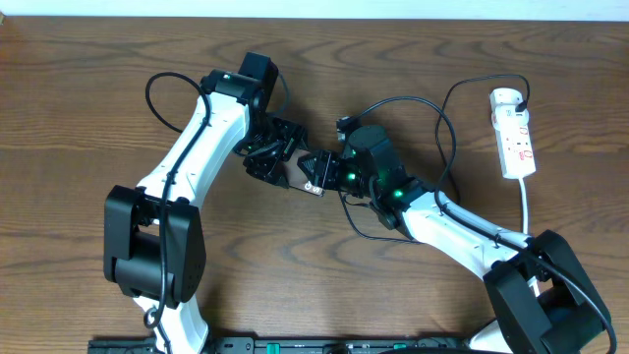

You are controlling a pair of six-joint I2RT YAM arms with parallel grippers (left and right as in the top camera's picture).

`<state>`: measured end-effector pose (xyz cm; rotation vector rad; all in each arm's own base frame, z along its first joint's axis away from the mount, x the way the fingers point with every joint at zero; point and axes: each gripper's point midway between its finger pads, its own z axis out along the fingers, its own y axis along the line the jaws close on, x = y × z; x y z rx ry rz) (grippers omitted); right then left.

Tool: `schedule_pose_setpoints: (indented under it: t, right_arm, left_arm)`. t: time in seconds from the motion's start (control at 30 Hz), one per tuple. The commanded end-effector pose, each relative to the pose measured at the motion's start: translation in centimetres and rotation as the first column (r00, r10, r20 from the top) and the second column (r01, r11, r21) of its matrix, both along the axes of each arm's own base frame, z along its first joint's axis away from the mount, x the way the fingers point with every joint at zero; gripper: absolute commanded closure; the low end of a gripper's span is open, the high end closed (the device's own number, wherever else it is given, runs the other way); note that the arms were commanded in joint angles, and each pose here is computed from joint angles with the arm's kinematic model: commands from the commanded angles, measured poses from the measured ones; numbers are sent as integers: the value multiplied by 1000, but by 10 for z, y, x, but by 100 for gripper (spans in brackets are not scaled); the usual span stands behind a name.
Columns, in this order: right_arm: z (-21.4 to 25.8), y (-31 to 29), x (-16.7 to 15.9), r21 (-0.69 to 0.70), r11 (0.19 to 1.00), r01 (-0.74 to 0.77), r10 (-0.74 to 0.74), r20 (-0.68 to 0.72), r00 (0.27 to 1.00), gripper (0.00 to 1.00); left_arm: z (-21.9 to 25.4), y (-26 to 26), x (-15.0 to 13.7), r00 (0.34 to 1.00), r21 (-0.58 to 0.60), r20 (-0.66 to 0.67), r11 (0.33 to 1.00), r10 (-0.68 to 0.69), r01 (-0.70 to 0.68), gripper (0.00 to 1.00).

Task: Plug charger to phone and switch on socket

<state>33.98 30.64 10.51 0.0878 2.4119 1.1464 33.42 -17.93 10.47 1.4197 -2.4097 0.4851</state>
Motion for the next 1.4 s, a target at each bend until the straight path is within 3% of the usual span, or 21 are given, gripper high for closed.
schedule_pose_setpoints:
  t: [0.0, 0.6, 0.9, 1.03, 1.37]
  right_arm:
    - [1, 11, -5, 4, 1000, -26, 26, 5, 1000, 62]
    - [0, 13, -8, 10, 1000, -19, 19, -21, 1000, 78]
    - [0, 13, -8, 15, 1000, -13, 13, -26, 1000, 89]
    - [0, 13, -8, 16, 1000, -11, 12, -28, 1000, 99]
    - [0, 12, -7, 14, 1000, -10, 11, -28, 1000, 99]
  left_arm:
    - [20, -4, 6, 998, -28, 58, 999, -17, 19, 93]
    - [19, -2, 6, 998, -14, 58, 1000, -9, 10, 93]
    - [19, -2, 6, 998, -14, 57, 1000, -6, 7, 93]
    - [19, -2, 6, 998, -14, 57, 1000, -6, 7, 93]
    - [19, -2, 6, 998, -14, 57, 1000, -6, 6, 93]
